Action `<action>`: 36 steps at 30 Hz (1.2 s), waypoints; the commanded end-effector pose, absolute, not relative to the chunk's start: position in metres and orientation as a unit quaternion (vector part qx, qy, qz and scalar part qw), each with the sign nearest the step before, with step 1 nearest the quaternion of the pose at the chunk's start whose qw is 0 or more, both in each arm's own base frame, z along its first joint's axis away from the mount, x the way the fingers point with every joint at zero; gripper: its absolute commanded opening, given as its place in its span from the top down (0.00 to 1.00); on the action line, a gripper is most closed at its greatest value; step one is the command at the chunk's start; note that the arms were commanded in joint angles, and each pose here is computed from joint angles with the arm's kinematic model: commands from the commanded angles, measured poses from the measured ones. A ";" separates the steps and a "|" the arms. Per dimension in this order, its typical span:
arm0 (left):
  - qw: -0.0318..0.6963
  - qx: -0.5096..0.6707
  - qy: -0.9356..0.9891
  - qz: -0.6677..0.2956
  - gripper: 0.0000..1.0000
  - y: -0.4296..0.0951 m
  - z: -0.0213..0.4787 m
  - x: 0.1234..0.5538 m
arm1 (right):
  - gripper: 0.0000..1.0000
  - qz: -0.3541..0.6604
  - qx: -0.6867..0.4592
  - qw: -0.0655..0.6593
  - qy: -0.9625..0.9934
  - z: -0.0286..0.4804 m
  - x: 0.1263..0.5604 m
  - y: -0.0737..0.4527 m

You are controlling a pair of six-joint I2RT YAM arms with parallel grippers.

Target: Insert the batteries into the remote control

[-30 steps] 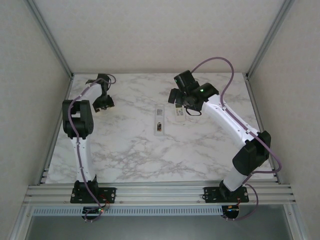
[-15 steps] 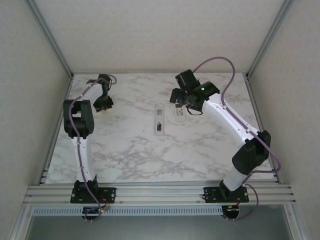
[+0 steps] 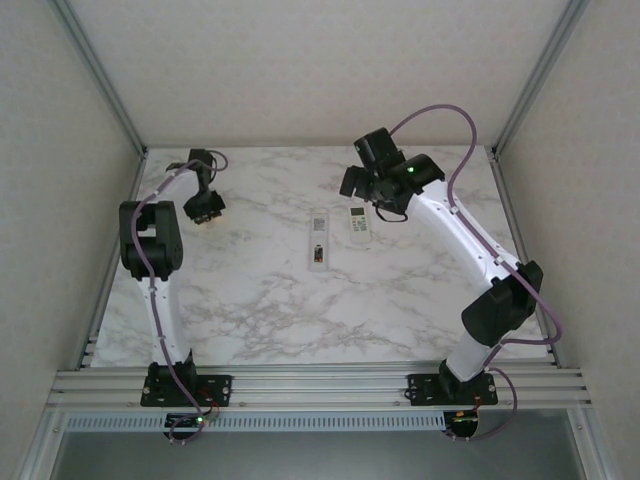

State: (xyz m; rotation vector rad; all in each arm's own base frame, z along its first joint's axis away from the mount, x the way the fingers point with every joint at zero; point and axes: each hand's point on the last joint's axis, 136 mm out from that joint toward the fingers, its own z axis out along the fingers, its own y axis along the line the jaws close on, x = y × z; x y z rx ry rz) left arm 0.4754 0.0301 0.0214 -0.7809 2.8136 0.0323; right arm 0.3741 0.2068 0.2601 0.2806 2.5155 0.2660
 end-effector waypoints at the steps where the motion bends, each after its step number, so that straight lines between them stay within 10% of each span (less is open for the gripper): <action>1: 0.100 -0.266 0.957 -0.063 0.79 0.007 0.035 0.471 | 0.05 0.119 0.115 0.281 0.945 0.262 0.378 0.213; 11: 0.159 -0.254 0.945 -0.135 0.84 -0.007 0.097 0.484 | 0.04 0.153 0.124 0.278 0.940 0.273 0.383 0.224; 20: 0.132 -0.258 0.956 0.040 0.50 0.048 0.066 0.468 | 0.04 0.161 0.132 0.259 0.943 0.266 0.377 0.226; 36: 0.040 -0.211 0.976 0.022 0.56 0.018 0.017 0.453 | 0.04 0.148 0.141 0.251 0.946 0.261 0.375 0.221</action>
